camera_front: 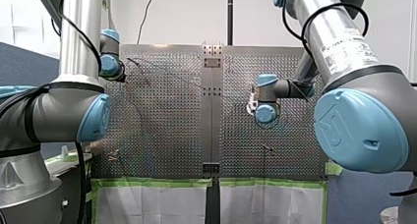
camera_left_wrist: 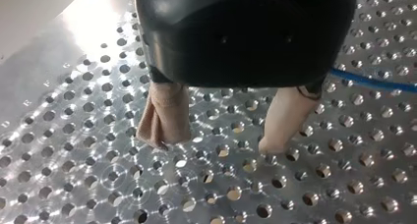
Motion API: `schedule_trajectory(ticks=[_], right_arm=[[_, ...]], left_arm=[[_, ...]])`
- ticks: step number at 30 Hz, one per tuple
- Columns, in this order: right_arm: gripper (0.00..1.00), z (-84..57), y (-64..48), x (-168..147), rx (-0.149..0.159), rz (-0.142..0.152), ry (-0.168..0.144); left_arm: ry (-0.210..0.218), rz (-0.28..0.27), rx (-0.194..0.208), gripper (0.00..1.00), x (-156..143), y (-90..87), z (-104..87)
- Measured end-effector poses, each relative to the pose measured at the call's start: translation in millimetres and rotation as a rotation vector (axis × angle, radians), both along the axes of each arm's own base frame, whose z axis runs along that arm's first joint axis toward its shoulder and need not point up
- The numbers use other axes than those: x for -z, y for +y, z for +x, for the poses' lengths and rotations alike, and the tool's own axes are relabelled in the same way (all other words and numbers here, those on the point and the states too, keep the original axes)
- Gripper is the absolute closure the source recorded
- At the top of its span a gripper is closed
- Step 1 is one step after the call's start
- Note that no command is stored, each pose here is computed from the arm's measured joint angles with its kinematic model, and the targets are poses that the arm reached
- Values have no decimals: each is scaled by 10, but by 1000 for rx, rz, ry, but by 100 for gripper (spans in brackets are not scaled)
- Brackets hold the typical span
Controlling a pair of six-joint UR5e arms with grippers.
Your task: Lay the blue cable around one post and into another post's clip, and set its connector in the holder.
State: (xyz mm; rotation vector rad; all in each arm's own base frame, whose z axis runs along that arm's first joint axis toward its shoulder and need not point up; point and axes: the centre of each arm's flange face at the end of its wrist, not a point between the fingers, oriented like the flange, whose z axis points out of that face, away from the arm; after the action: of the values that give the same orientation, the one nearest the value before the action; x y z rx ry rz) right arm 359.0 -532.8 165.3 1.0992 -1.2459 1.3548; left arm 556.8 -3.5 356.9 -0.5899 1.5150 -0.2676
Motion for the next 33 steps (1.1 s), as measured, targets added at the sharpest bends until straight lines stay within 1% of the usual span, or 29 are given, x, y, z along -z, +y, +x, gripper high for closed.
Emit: schedule_trajectory(ticks=[1, 2, 5, 8, 11, 14, 16, 20, 24, 26, 28, 33], right_arm=[[74, -37, -6, 24, 0, 0, 5], [72, -76, -13, 49, -1, 0, 9], [72, -225, -38, 152, -1, 2, 19], [72, -398, -57, 330, -1, 15, 28], [72, -555, -60, 541, -1, 35, 41], [72, -709, -47, 767, -1, 59, 65], [72, -818, -29, 927, -1, 77, 87], [72, -1003, 20, 1196, -2, 109, 114], [72, -1182, 89, 1451, -3, 141, 144], [72, -1236, 132, 1554, -8, 154, 158], [72, -1270, 206, 1682, -21, 170, 171], [72, -1304, 442, 1939, -67, 216, 184]], left_arm=[[2, 0, 1, 0, 2, -8, -2], [3, 1, 3, 0, 3, -15, -4], [7, 1, 6, 0, 6, -33, -7], [10, 2, 10, 0, 9, -55, -11], [13, 5, 14, 0, 10, -83, -13], [16, 12, 17, 0, 12, -114, -17], [20, 14, 18, 0, 15, -133, -22], [26, 15, 15, 0, 17, -158, -34], [24, 16, 12, 0, 5, -159, -39], [24, 16, 12, 0, 1, -168, -42], [25, 15, 11, 0, -3, -175, -47], [28, 13, 4, 0, -10, -180, -58]])
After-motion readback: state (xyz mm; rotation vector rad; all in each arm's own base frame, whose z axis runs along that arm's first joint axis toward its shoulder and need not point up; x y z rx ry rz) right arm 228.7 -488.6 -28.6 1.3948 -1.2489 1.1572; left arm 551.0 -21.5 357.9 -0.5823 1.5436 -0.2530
